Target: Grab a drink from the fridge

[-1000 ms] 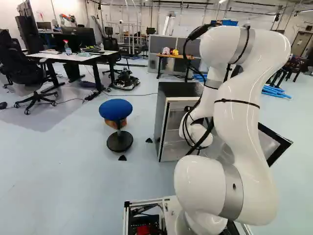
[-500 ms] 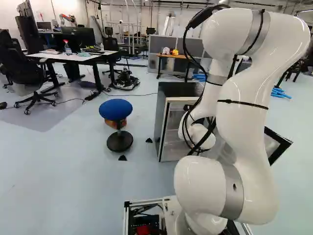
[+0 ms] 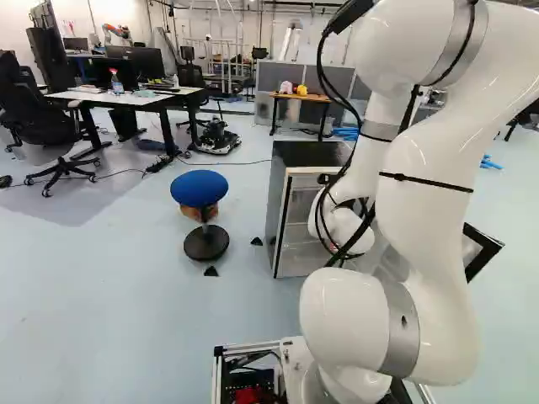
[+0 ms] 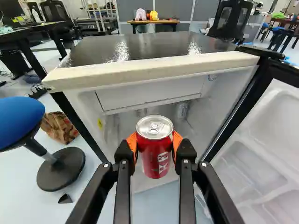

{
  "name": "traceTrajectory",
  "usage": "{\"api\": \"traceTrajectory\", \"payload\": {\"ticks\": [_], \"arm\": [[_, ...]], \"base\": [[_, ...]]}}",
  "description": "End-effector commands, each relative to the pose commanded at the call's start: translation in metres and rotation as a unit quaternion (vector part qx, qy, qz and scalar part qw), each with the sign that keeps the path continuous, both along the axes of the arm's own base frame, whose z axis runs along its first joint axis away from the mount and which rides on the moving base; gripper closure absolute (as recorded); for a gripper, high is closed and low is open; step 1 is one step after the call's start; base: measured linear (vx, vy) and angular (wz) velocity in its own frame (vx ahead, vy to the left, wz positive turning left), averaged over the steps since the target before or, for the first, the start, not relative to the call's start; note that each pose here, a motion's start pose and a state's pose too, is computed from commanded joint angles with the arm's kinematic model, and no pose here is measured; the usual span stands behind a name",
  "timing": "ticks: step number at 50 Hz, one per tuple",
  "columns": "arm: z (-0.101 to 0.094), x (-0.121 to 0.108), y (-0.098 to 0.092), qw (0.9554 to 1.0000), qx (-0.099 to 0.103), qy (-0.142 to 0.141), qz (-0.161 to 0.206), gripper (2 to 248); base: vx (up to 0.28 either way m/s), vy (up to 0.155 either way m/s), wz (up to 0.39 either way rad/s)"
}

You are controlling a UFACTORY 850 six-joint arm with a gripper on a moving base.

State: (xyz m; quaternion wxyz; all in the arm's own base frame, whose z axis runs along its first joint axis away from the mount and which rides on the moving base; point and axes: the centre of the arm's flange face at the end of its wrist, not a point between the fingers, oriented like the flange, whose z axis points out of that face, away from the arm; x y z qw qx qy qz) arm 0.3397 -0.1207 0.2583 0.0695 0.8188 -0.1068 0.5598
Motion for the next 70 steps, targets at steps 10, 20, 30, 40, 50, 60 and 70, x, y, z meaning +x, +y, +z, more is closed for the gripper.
{"api": "traceTrajectory", "payload": {"ticks": [10, 20, 30, 40, 50, 60, 70], "arm": [[0.011, -0.009, 0.004, 1.0, -0.003, -0.006, 0.0, 155], [0.021, -0.017, 0.007, 0.9999, -0.006, -0.013, 0.001, 155], [0.03, -0.019, 0.008, 0.9997, -0.009, -0.022, 0.001, 155], [0.039, -0.02, 0.008, 0.9994, -0.013, -0.03, 0.001, 155], [0.048, -0.022, 0.009, 0.9991, -0.017, -0.038, 0.001, 155], [0.055, -0.023, 0.01, 0.999, -0.019, -0.04, 0.001, 155], [0.062, -0.02, 0.01, 0.9991, -0.02, -0.038, 0.003, 155]], "base": [[0.0, 0.0, 0.0], [0.0, 0.0, 0.0], [0.0, 0.0, 0.0], [0.0, 0.0, 0.0], [0.0, 0.0, 0.0], [0.0, 0.0, 0.0], [0.0, 0.0, 0.0]]}}
